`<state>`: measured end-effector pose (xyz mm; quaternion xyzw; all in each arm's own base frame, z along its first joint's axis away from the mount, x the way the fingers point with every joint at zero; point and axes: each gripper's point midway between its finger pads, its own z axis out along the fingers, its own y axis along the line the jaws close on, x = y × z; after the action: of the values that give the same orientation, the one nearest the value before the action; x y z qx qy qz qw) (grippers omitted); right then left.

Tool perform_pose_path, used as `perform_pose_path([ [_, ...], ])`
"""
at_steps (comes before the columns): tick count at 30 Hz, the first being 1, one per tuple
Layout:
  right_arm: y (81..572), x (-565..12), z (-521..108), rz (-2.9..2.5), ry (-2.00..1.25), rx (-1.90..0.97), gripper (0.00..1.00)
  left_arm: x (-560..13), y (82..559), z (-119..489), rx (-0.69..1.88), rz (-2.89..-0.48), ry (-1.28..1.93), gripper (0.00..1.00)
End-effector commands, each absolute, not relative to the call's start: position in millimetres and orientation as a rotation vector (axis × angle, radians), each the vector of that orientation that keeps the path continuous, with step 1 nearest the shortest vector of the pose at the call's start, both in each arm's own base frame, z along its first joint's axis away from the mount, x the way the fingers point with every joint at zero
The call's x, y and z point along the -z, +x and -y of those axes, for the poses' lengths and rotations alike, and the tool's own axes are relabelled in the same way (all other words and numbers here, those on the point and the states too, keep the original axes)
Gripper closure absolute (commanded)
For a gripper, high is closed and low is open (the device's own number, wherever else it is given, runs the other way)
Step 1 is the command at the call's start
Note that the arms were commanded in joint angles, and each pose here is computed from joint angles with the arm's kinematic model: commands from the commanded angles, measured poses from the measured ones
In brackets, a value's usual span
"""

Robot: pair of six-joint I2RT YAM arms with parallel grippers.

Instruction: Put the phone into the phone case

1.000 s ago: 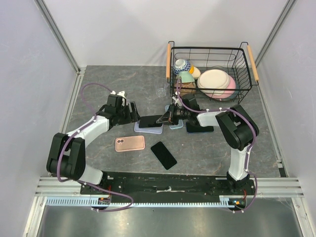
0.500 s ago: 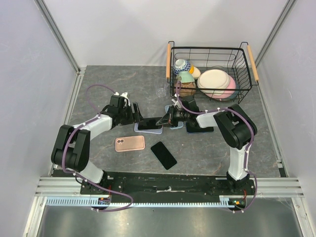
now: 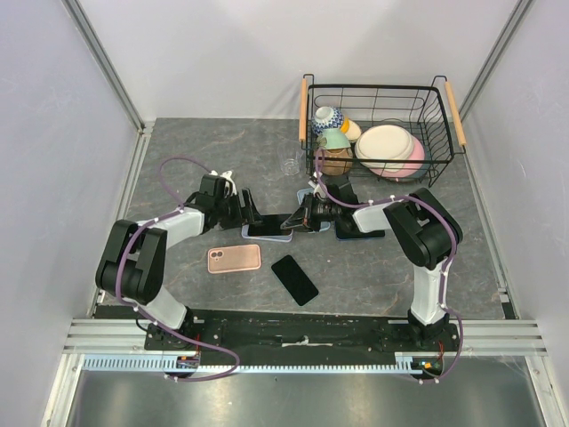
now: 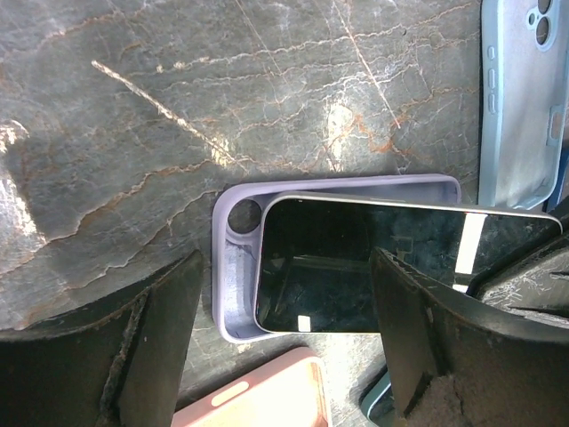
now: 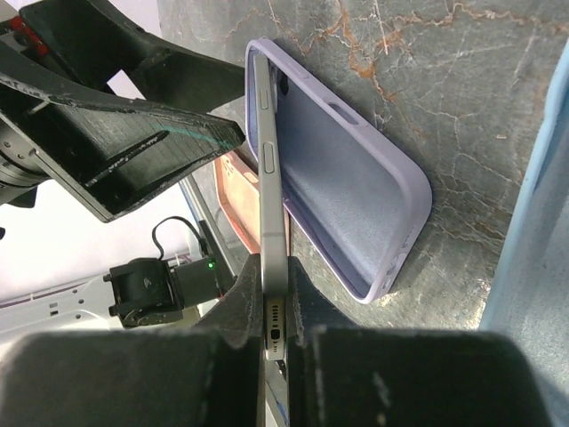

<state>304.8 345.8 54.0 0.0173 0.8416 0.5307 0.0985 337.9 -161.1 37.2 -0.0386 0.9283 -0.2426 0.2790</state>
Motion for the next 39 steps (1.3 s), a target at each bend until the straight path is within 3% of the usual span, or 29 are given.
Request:
perform_pose_path([
  [1, 290, -33, -344, -2.569, 0.054, -1.521, 1.0, -39, 336, 168, 0.71, -2.475, -0.122, 0.18],
  [27, 300, 10, -363, -2.59, 0.121, -1.469, 1.0, -45, 330, 190, 0.899, -2.441, -0.104, 0.2],
  [39, 296, 37, -346, -2.677, 0.065, -1.295, 1.0, -85, 338, 165, 0.696, -2.366, -0.055, 0.19],
])
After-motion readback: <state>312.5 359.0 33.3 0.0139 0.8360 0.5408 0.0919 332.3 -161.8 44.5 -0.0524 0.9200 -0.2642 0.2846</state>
